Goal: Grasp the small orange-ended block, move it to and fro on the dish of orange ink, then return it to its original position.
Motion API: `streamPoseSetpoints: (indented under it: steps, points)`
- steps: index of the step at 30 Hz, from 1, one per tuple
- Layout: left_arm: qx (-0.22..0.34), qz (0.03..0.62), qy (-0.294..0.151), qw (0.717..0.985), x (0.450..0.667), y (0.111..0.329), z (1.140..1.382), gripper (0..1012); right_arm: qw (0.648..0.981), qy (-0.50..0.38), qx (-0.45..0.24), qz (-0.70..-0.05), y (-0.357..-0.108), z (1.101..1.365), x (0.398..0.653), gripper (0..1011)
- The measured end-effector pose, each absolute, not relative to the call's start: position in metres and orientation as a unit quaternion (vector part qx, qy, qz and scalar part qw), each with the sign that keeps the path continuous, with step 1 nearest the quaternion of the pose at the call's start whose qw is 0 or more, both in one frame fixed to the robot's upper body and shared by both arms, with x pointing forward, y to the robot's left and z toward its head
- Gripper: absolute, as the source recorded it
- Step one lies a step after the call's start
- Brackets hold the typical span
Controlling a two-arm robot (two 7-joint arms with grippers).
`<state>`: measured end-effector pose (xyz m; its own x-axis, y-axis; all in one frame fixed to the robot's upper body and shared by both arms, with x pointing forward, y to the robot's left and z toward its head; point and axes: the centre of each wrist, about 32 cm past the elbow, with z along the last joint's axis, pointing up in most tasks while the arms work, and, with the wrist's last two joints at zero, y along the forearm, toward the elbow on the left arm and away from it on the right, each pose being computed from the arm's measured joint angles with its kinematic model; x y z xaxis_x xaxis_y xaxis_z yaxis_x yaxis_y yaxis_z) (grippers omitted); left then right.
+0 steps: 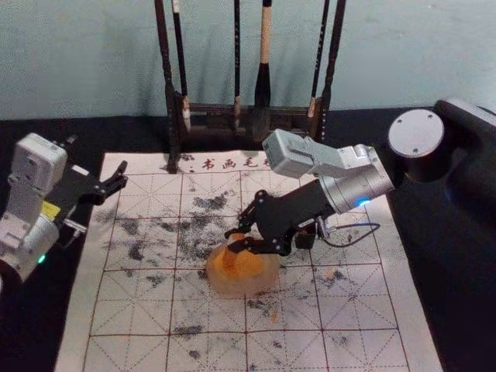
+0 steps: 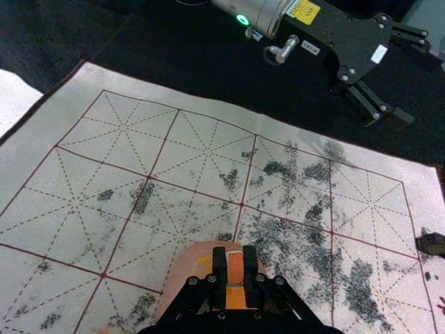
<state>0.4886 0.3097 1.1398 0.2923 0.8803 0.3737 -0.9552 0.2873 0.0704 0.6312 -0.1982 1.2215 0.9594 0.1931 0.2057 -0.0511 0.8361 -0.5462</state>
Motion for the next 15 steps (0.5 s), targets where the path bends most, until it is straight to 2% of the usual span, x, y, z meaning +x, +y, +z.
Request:
streamPoseSetpoints:
  steps: [15]
  points:
    - [0.141,0.58,-0.132,0.791,0.4886,0.3097,1.1398,1001,0.947,-0.133,-0.287,0.05,-0.2006,1.2228,0.6374,133]
